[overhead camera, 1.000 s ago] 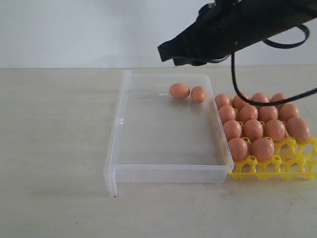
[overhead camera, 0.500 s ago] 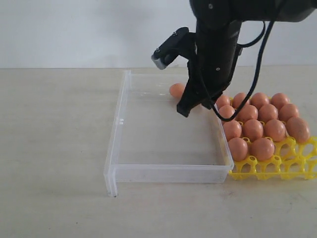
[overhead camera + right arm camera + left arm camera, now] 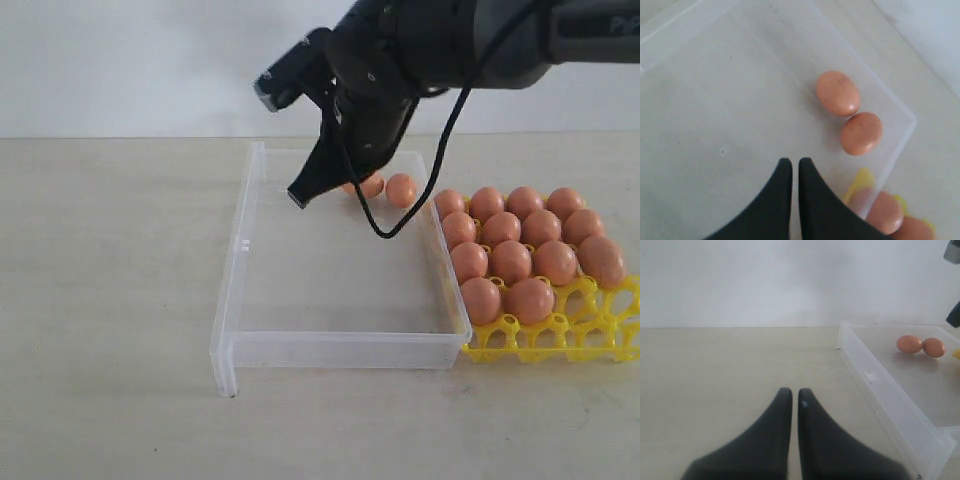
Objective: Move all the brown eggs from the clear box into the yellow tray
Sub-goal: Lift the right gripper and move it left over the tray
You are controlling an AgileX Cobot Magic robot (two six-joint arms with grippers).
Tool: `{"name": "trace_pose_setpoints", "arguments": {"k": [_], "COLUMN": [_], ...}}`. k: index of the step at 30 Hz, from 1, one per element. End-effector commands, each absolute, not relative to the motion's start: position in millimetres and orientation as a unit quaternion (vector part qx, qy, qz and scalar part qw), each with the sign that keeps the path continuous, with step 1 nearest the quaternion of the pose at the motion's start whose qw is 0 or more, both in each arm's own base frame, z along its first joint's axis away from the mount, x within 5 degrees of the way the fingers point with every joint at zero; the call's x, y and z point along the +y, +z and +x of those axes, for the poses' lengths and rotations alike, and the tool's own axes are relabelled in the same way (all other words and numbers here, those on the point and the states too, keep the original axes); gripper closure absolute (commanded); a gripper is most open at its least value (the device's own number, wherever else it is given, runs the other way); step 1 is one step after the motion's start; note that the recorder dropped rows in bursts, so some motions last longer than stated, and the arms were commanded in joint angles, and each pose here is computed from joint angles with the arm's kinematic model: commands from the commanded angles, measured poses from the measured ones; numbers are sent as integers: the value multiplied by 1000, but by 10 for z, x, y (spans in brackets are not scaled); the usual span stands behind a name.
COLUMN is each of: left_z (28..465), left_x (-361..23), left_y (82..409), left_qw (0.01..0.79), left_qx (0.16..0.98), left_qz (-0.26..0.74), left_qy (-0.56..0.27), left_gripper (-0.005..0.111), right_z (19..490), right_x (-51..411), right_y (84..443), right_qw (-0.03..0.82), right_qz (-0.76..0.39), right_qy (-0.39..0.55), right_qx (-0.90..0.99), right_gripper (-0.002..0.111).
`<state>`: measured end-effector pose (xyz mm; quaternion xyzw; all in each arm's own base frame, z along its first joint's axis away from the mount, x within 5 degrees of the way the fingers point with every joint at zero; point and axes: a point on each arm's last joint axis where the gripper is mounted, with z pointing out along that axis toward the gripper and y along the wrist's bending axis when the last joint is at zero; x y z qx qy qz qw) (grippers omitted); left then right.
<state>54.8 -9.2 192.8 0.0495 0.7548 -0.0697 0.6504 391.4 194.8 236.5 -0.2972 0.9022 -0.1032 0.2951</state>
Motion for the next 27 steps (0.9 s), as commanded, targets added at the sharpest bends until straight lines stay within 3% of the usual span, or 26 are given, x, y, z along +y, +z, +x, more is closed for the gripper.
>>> {"name": "trace_pose_setpoints", "arguments": {"k": [1, 5, 10, 12, 17, 24, 27], "left_z": [548, 548, 548, 548, 548, 548, 548], "left_x": [-90, -90, -90, -90, -90, -90, -90], "left_y": [1922, 1922, 1922, 1922, 1922, 1922, 1922], "left_qw": [651, 651, 651, 651, 651, 651, 651], "left_qx": [755, 755, 755, 755, 755, 755, 755], "left_qz": [48, 48, 48, 48, 48, 48, 48], "left_qy": [-69, -69, -69, -69, -69, -69, -69], "left_gripper": [103, 103, 103, 103, 103, 103, 103], "right_z": [4094, 4236, 4429, 4506, 4711, 4985, 5009], "right_x": [1654, 1422, 1287, 1269, 1278, 1251, 1132], "right_y": [1962, 1935, 2137, 2183, 2107, 1838, 1811], "right_qw": [228, 223, 263, 284, 303, 288, 281], "right_qz": [-162, -60, -62, -77, -118, -80, -85], "right_qy": [-33, 81, 197, 197, 174, 135, 62], "right_qx": [960, 970, 942, 935, 929, 945, 954], "right_gripper": [108, 108, 107, 98, 60, 58, 58]}}
